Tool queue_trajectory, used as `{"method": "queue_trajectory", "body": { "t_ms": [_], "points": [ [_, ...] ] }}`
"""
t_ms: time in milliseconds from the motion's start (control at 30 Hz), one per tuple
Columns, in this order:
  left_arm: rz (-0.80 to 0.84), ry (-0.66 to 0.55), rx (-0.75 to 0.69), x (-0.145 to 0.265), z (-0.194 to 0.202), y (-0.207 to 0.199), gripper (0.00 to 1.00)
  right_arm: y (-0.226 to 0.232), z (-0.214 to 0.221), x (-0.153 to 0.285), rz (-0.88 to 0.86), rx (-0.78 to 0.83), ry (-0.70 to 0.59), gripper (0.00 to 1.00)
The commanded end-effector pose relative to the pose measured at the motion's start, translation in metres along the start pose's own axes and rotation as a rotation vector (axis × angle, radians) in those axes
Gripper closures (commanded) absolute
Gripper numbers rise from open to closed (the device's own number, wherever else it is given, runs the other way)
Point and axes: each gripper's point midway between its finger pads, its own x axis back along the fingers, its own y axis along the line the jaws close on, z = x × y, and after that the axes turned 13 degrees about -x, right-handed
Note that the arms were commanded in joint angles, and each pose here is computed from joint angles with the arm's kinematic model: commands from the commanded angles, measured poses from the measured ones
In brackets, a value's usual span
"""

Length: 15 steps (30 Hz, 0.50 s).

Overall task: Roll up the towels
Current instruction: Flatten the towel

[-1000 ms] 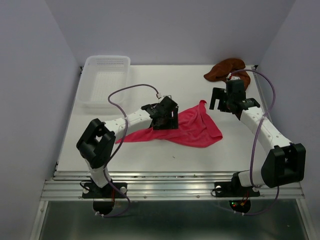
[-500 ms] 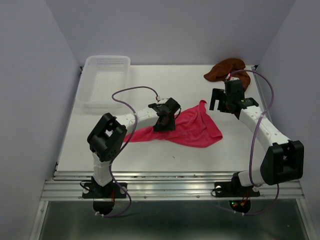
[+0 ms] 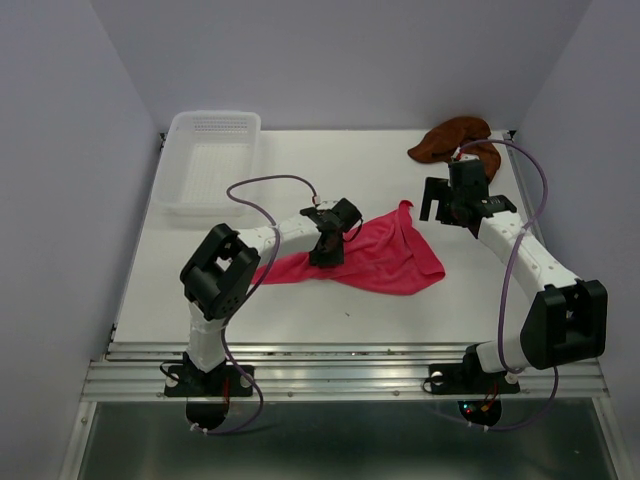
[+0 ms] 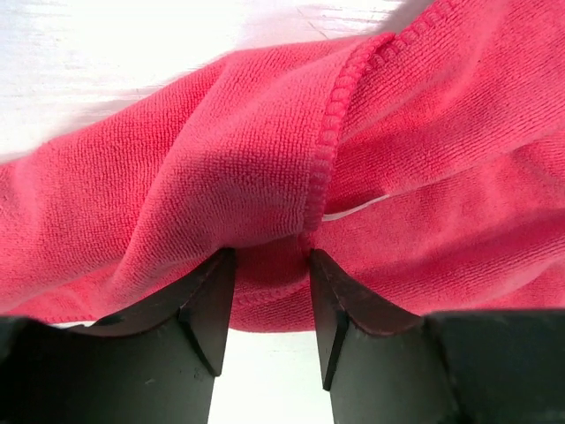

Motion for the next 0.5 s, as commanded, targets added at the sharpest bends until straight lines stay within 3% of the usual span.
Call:
{"method": "queue_trajectory", "body": {
  "t_ms": [0,233,467],
  "points": [
    [-0.035,-0.016,-0.026,0.006,-0.009,0.004,0.52,-0.005,-0.007,-0.001,0.021,-0.001,-0.026,0.00],
    [-0.030,-0.017,-0.051,0.006,-0.010,0.004,0.53,-0.005,-0.010,0.002,0.022,-0.002,-0.038,0.00],
    [-0.022,-0.047,-0.041,0.018,-0.019,0.003,0.80,-0.003,-0.011,0.003,0.012,0.000,-0.040,0.00]
  ]
}}
